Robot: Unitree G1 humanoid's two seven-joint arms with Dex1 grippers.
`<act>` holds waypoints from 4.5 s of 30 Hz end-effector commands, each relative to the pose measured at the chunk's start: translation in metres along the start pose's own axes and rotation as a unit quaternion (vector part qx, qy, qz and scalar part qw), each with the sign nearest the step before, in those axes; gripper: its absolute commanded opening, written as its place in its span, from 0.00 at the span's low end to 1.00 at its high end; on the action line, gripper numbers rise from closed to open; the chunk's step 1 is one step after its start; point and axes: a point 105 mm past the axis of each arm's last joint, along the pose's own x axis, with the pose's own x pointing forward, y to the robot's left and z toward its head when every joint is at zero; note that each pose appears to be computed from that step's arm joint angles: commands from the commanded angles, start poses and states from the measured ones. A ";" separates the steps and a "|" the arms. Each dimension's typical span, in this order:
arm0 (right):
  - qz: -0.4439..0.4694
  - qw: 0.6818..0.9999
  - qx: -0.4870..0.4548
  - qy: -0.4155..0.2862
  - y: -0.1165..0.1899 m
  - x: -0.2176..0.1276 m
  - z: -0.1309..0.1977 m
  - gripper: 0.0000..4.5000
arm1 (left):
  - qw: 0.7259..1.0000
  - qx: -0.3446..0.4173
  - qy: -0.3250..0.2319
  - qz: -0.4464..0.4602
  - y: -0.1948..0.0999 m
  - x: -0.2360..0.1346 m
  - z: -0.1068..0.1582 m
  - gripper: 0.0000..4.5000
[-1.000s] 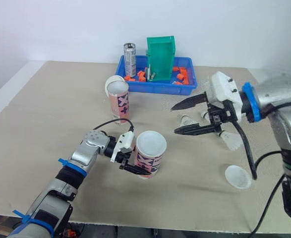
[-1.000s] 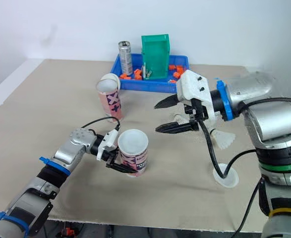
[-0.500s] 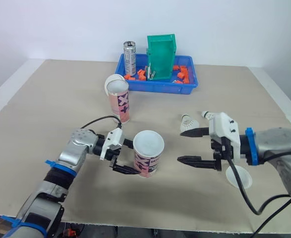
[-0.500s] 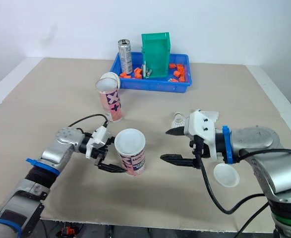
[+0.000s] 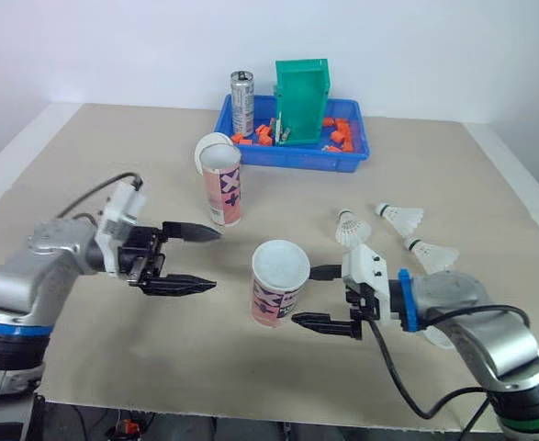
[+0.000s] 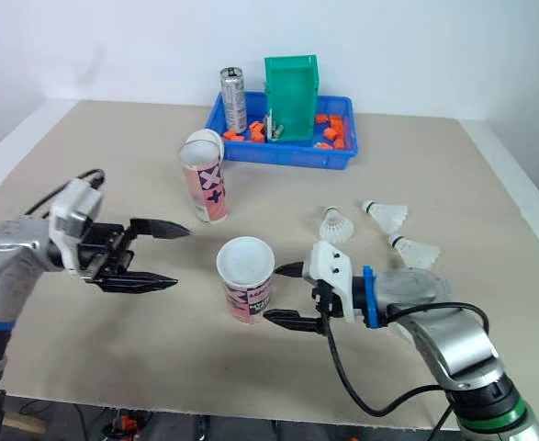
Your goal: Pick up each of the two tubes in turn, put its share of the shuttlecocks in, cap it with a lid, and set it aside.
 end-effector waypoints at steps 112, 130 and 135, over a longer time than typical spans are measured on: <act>-0.282 0.949 -0.055 -0.130 -0.122 -0.091 0.054 0.47 | 0.996 0.043 0.051 0.067 0.002 -0.007 -0.016 1.00; -0.663 0.740 0.113 -0.013 -0.143 -0.311 -0.058 0.47 | 0.990 0.081 -0.078 0.087 0.061 0.098 -0.018 1.00; -0.678 0.718 0.161 -0.009 -0.136 -0.321 -0.087 0.47 | 0.988 0.091 -0.092 0.086 0.071 0.119 -0.013 1.00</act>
